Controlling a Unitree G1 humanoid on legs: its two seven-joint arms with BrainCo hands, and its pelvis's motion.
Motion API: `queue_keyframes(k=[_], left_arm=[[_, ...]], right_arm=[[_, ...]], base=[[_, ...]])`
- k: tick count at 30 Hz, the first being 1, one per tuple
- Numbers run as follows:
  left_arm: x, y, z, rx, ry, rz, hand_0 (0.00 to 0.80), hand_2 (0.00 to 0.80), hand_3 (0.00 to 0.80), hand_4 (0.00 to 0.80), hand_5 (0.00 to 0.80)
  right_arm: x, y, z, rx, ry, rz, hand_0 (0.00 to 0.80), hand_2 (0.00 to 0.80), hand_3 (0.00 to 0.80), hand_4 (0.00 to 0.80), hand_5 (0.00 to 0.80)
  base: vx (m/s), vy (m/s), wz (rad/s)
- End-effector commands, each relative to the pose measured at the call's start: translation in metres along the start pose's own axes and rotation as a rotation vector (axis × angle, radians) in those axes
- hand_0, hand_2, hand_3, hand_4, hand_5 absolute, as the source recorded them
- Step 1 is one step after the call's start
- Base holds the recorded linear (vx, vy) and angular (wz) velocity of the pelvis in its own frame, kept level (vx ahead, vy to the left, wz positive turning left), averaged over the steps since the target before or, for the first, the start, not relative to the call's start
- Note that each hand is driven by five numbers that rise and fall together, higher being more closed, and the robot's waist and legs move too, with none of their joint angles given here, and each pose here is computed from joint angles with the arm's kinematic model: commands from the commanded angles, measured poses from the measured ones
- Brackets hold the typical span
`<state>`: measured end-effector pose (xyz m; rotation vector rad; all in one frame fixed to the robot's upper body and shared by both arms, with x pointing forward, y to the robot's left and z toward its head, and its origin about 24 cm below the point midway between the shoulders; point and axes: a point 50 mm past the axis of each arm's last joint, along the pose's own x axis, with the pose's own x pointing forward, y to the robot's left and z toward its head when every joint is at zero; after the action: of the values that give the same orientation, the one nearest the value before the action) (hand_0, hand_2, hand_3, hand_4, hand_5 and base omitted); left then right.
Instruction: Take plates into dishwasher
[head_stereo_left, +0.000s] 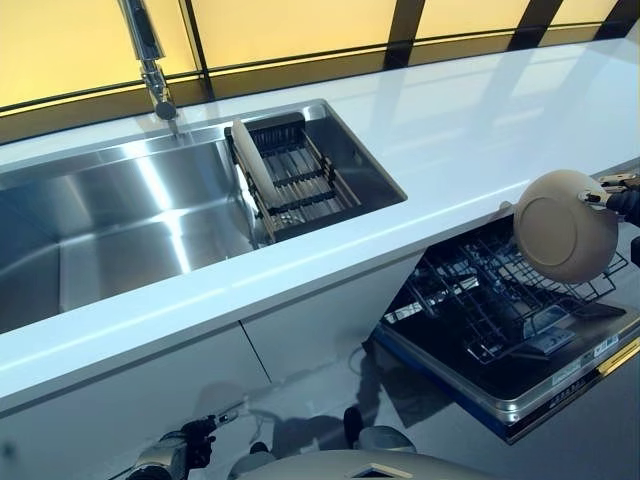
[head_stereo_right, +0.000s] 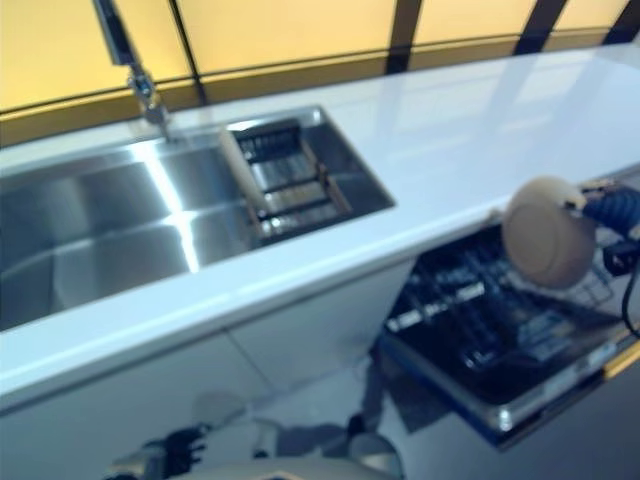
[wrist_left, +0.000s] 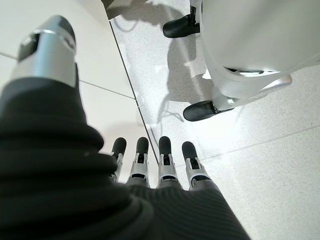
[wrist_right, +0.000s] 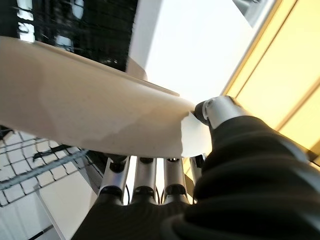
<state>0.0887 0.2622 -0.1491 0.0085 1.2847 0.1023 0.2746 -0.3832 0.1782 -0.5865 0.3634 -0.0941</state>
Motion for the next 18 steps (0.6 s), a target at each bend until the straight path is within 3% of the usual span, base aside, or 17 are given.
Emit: queue_keyframes(k=[1, 18], left_arm=[[-0.002, 0.015, 0.005, 0.037, -0.009, 0.045, 0.0, 0.0, 0.0, 0.0, 0.0], [-0.001, 0.011, 0.01, 0.049, -0.026, 0.034, 0.0, 0.0, 0.0, 0.0, 0.0]], right_arm=[[-0.002, -0.002, 0.023, -0.023, -0.133, -0.021, 0.8, 0.8, 0.8, 0.8, 0.8], [0.01, 0.041, -0.007, -0.094, -0.079, 0.053, 0.8, 0.8, 0.8, 0.8, 0.8]], base=[[0.0, 0.0, 0.0], [0.0, 0.0, 0.0]])
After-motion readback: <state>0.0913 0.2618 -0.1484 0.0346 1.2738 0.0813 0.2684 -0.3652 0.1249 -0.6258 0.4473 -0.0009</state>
